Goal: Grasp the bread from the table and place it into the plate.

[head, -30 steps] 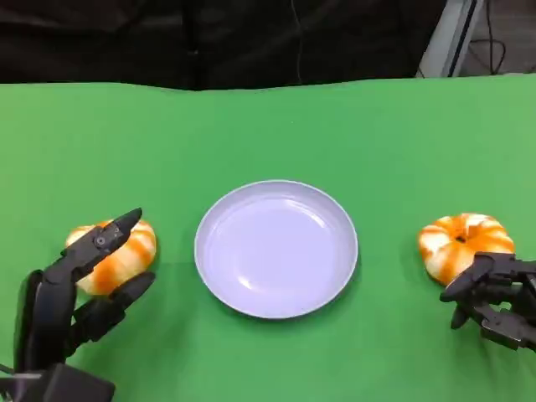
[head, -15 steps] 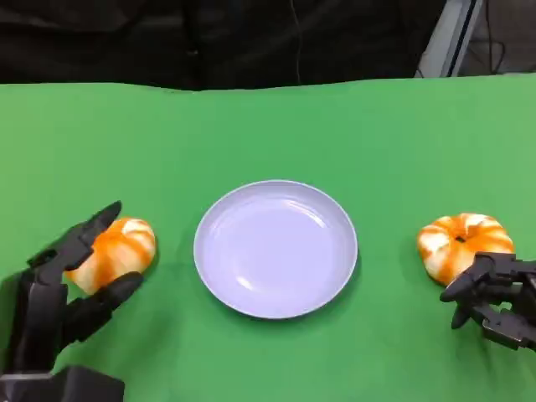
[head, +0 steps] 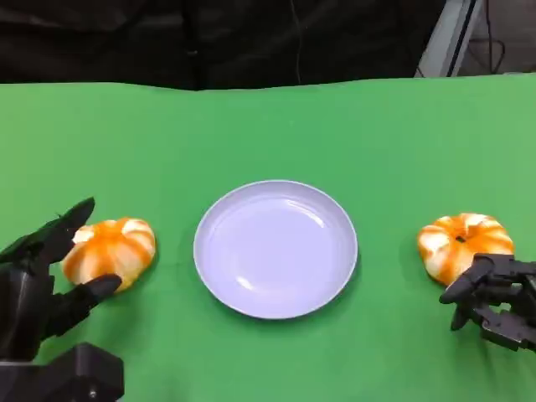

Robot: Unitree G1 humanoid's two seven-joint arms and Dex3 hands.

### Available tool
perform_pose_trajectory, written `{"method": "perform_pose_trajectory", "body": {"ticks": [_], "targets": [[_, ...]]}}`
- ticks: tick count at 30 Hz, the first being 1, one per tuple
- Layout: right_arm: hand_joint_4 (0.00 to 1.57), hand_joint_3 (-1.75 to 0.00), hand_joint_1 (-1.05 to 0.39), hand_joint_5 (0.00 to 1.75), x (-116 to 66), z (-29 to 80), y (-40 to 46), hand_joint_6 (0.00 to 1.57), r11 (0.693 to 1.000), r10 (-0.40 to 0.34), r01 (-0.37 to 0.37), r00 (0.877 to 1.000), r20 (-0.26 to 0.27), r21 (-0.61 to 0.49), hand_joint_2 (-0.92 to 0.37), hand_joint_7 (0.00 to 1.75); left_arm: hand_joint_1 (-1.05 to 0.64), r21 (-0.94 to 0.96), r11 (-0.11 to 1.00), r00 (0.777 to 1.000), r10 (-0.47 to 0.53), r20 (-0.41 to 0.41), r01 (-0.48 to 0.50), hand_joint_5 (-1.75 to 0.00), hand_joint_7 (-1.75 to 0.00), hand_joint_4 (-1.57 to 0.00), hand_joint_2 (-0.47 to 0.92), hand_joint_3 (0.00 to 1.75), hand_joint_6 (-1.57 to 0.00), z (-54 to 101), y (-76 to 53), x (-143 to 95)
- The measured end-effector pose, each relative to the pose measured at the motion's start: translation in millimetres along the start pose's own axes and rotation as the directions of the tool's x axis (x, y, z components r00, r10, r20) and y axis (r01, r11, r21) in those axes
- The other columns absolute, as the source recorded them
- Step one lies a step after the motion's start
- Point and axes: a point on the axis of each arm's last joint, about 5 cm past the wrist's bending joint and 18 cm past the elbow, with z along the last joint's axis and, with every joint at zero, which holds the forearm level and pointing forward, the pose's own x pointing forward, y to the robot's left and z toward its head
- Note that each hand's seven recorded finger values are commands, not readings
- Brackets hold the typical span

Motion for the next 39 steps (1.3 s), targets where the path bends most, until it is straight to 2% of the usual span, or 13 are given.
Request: {"method": "perform_pose_trajectory", "body": {"ticks": [7,18,39], "targets": [[0.87,-0.51,0.06,1.38,0.0,0.0,0.0,0.95,1.000,-0.001,0.001,1.000,-0.001,0.001,-0.89,0.89,-0.68,0.035,0.996,0.997,-0.081,-0.012,0.081,0.00,0.00,-0.47,0.91,0.00,-0.40,-2.1,-1.1,6],[0.86,-0.51,0.06,1.39,-0.2,0.0,-0.4,0.95,1.000,0.005,-0.005,1.000,0.002,0.005,-0.89,0.91,-0.80,0.065,0.974,0.976,-0.217,-0.030,0.218,0.00,0.00,-0.41,0.91,0.01,-0.36,-1.9,-6.6,14],[0.88,-0.53,0.05,1.37,-0.3,0.1,-0.7,0.96,1.000,-0.005,0.005,1.000,0.006,0.007,-0.88,0.89,-0.79,0.155,0.929,0.941,-0.327,-0.082,0.336,0.00,0.00,-0.41,0.92,0.01,-0.36,-2.5,-12.1,31]]}}
